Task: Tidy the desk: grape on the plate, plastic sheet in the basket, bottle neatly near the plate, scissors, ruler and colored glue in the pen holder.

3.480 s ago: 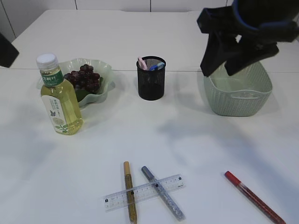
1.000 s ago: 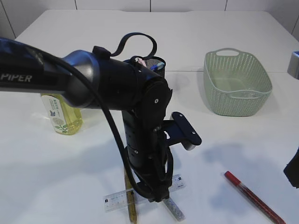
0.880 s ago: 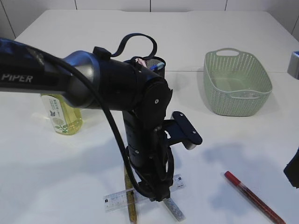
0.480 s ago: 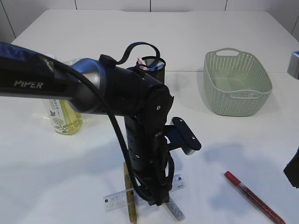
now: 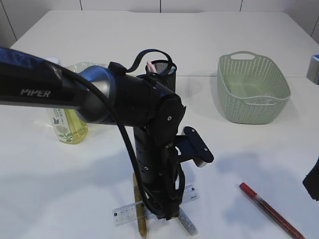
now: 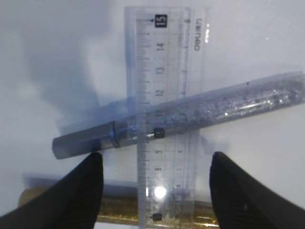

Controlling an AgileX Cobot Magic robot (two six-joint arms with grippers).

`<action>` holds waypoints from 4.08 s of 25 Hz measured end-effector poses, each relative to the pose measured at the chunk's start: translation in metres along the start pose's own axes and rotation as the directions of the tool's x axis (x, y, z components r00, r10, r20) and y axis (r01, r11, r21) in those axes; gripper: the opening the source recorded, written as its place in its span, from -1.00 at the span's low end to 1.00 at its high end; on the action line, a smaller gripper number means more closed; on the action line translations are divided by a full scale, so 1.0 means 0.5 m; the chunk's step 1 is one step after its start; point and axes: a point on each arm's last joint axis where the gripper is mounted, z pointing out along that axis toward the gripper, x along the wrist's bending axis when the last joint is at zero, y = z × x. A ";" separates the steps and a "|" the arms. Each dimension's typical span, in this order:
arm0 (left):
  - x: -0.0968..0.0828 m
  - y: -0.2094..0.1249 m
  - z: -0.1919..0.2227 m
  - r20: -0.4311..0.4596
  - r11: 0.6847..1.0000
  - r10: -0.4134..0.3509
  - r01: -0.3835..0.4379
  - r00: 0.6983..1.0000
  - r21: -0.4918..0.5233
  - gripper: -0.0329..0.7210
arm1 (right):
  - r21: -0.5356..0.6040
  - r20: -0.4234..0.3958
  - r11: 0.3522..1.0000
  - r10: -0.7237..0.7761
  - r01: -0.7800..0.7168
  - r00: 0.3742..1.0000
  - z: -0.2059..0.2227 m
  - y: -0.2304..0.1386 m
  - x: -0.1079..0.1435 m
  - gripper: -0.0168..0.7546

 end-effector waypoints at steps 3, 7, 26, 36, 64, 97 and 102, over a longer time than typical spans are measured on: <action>0.000 0.000 0.000 -0.001 1.000 0.000 0.000 1.000 -0.002 0.44 | 0.000 0.000 1.000 0.000 0.000 1.000 0.000 0.000 0.000 0.07; 0.001 0.001 0.000 -0.007 1.000 -0.001 0.001 1.000 -0.007 0.44 | 0.000 0.000 1.000 0.000 0.000 1.000 0.000 0.000 0.000 0.07; 0.007 0.001 0.000 -0.040 0.999 -0.051 0.051 0.998 -0.008 0.44 | 0.000 0.000 1.000 -0.002 0.002 1.000 0.000 0.000 0.000 0.08; 0.006 0.001 0.000 -0.034 0.998 -0.056 0.055 0.998 -0.009 0.44 | 0.000 0.000 1.000 -0.002 0.002 1.000 0.000 0.000 0.000 0.08; 0.002 0.003 0.000 -0.008 0.995 -0.104 0.103 0.995 -0.016 0.64 | 0.000 0.000 1.000 -0.002 0.002 1.000 0.000 0.000 0.000 0.08; -0.005 -0.002 0.000 0.036 0.991 -0.134 0.134 0.990 0.014 0.51 | 0.000 0.000 1.000 -0.003 0.003 1.000 0.000 0.000 0.000 0.08; 0.009 -0.007 0.000 0.036 0.988 -0.153 0.153 0.988 0.012 0.50 | 0.000 0.000 1.000 -0.003 0.003 1.000 0.000 0.000 0.000 0.08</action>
